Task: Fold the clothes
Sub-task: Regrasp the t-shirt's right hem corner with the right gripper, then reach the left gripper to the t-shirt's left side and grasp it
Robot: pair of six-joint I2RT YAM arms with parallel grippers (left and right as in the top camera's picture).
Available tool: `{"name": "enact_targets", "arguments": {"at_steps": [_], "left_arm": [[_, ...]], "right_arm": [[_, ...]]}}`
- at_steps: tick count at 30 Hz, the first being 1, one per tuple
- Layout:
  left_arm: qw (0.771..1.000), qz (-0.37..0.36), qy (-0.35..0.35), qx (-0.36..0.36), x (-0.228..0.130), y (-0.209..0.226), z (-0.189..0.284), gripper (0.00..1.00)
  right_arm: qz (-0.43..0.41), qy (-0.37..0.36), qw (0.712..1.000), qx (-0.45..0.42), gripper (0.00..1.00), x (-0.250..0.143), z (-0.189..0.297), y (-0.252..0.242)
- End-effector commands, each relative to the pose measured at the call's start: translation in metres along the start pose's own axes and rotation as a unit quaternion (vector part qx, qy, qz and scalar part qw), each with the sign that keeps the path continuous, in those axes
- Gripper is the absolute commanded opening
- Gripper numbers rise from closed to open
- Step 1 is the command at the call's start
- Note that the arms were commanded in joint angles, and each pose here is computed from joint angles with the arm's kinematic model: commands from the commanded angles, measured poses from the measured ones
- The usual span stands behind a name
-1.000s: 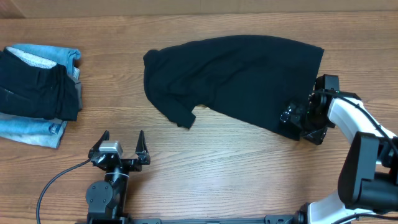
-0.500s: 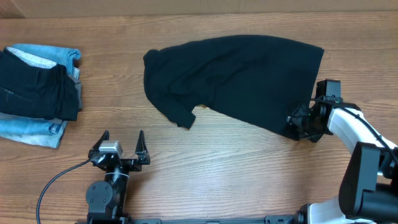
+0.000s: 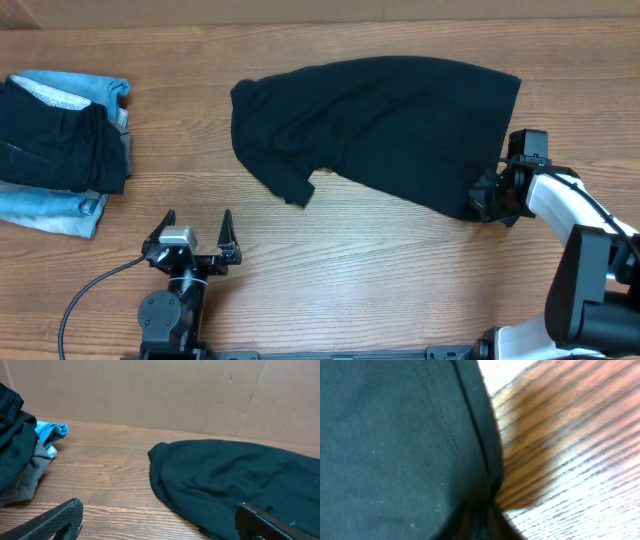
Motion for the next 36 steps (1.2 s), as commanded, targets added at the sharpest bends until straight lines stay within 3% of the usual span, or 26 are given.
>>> {"name": "enact_targets", "arguments": {"at_steps": [1,10,14,17,22,26,30,31,32,33,34,36], "left_arm": [[1.000,-0.011,-0.002,0.003,0.000,0.000,0.000,1.00],[1.000,-0.011,-0.007,0.005,0.001,0.001,0.000,1.00],[0.992,0.003,-0.097,-0.076,0.039,-0.012,0.008,1.00],[0.993,0.024,-0.062,-0.093,0.073,-0.015,0.022,1.00],[0.985,0.040,0.101,-0.136,0.115,-0.022,-0.001,1.00],[0.926,0.080,0.314,-0.195,0.130,-0.039,-0.076,1.00],[0.891,0.101,0.394,-0.202,0.085,-0.044,-0.152,1.00],[0.874,0.120,0.408,-0.234,0.073,-0.050,-0.159,0.91],[0.852,0.147,0.428,-0.264,0.059,-0.056,-0.165,0.59],[0.827,0.185,0.460,-0.265,0.042,-0.061,-0.171,0.55],[0.814,0.202,0.485,-0.249,0.029,-0.062,-0.174,0.60],[0.783,0.226,0.546,-0.196,-0.004,-0.072,-0.178,0.60]], "right_arm": [[0.004,0.063,0.998,-0.026,0.04,-0.015,-0.021,-0.007],[0.022,0.054,0.998,-0.024,0.04,0.000,-0.004,0.007],[0.033,0.051,0.998,-0.024,0.04,0.000,-0.004,0.007],[0.034,0.048,0.998,-0.021,0.04,0.001,-0.004,0.008],[0.035,0.045,0.998,-0.019,0.04,0.002,-0.004,0.008],[0.036,0.045,0.998,-0.019,0.04,0.002,-0.004,0.008],[0.036,0.045,0.998,-0.019,0.04,0.002,-0.004,0.008],[0.036,0.044,0.998,-0.020,0.04,0.002,-0.004,0.008],[0.040,0.044,0.998,-0.020,0.04,0.002,-0.004,0.008],[0.047,0.042,0.998,-0.019,0.04,0.003,-0.004,0.009],[0.048,0.041,0.998,-0.018,0.04,0.003,-0.005,0.009],[0.048,0.040,0.998,-0.017,0.04,0.004,-0.005,0.009]]}}
Point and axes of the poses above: each gripper's point midway between its finger pads, its own z axis back along the fingers, its own y axis along the line the jaws close on, x = y × z, the point moved 9 cm from there along z, back along the fingers, and after that the axes turned 9 degrees about -z, right-handed, at the moved point
